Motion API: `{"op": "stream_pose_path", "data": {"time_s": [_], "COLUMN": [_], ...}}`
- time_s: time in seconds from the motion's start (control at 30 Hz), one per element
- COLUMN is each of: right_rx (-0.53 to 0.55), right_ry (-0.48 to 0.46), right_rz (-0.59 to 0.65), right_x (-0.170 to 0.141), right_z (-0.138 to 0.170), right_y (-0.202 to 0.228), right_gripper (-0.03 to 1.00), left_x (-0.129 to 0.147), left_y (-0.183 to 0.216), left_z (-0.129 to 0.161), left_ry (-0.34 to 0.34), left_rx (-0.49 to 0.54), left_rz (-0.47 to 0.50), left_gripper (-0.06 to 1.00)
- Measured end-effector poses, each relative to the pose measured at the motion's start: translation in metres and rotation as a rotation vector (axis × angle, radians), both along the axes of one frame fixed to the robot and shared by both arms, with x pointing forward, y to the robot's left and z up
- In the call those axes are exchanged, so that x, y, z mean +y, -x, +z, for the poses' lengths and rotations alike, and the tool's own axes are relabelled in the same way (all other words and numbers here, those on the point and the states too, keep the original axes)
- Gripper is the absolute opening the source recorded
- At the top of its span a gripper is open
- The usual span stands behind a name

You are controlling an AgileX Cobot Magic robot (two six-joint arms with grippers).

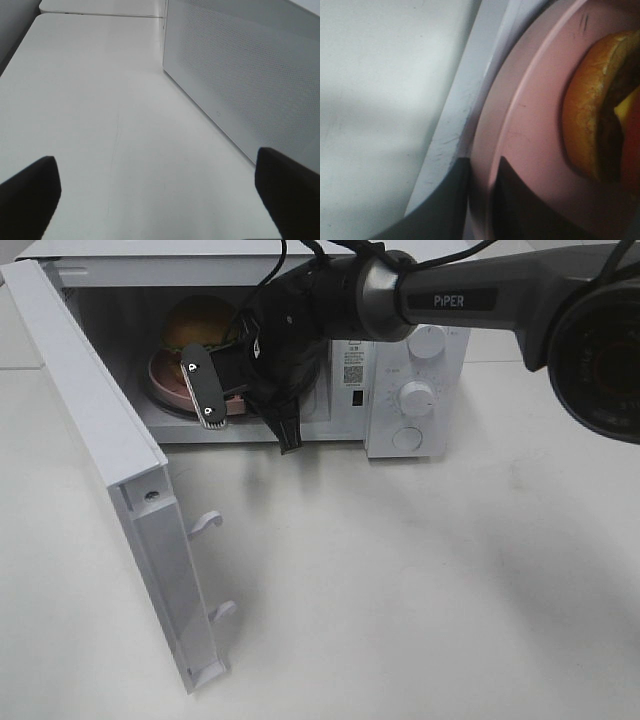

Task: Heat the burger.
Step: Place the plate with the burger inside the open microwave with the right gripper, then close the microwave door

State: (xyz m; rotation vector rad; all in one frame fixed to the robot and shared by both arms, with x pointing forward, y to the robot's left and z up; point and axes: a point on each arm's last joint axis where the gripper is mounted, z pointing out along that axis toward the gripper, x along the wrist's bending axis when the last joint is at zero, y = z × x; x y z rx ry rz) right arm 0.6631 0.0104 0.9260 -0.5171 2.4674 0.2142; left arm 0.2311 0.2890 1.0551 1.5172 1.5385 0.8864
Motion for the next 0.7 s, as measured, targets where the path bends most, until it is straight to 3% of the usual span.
{"op": "stream_pose_path", "data": {"time_s": [0.13, 0.37, 0.7], "right_rx": [-0.021, -0.01, -0.002], "right_ry": [-0.016, -0.04, -0.099], "right_rz": [-0.025, -0.051, -0.052], "right_x": [0.0, 0.001, -0.008], "right_z": [0.002, 0.002, 0.005], "right_y": [-0.002, -0.002, 0.015], "right_gripper": [0.35, 0.5, 0.57], "left_x": [0.0, 0.0, 0.0], "left_y": [0.0, 0.0, 0.0], "left_z": [0.0, 0.0, 0.0], "left_ry": [0.0, 0.0, 0.0], "left_rx": [0.0, 0.0, 0.0], "left_rz": [0.0, 0.0, 0.0], "left_gripper": [0.98, 0.98, 0.98]}}
